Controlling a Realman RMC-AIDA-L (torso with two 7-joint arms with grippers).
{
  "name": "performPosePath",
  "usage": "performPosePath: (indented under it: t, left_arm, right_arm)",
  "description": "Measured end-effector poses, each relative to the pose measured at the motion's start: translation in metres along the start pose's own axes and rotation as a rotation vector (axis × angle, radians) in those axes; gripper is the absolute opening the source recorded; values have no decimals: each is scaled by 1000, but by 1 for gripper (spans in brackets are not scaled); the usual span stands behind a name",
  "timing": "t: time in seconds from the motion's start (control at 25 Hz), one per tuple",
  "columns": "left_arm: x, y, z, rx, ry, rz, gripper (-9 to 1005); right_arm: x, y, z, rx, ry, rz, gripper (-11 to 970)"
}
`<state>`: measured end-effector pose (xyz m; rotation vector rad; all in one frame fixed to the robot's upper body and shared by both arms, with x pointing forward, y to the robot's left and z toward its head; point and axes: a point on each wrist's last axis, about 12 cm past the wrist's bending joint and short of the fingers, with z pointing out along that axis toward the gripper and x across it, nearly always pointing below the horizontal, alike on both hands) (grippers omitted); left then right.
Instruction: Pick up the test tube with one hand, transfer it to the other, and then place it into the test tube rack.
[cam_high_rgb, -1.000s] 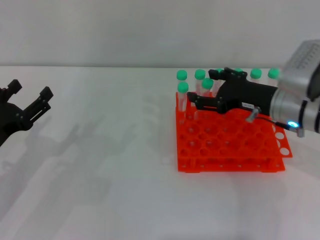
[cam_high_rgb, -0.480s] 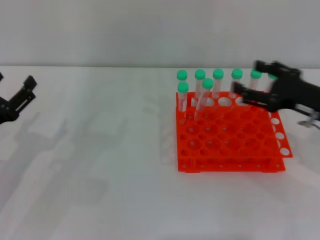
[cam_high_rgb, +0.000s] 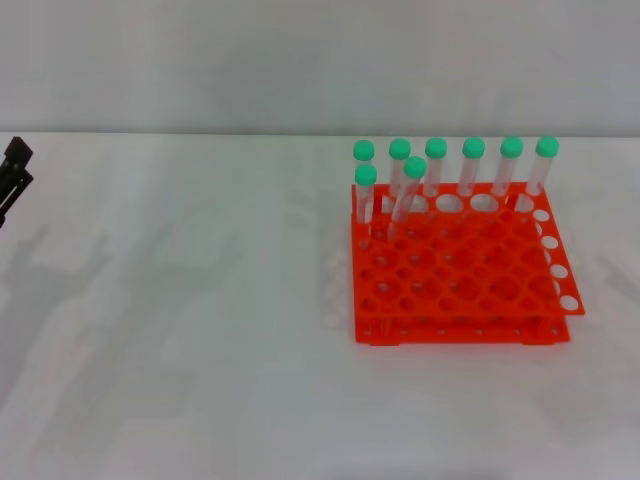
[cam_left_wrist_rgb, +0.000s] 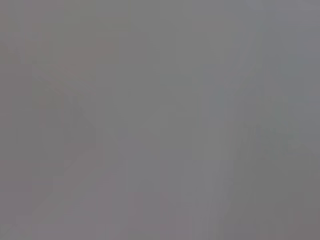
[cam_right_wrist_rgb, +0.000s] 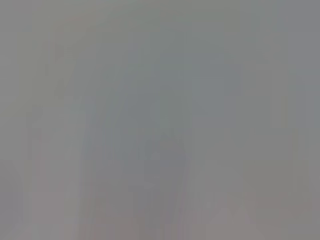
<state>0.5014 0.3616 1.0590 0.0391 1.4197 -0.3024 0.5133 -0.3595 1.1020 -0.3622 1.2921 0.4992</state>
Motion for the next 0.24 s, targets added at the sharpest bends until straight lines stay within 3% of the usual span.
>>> performPosePath:
  t: [0.24]
  left_arm:
    - [7,-3,-5,-14,-2,-22,885]
  right_arm:
    - [9,1,-35,112,-38,-27,857]
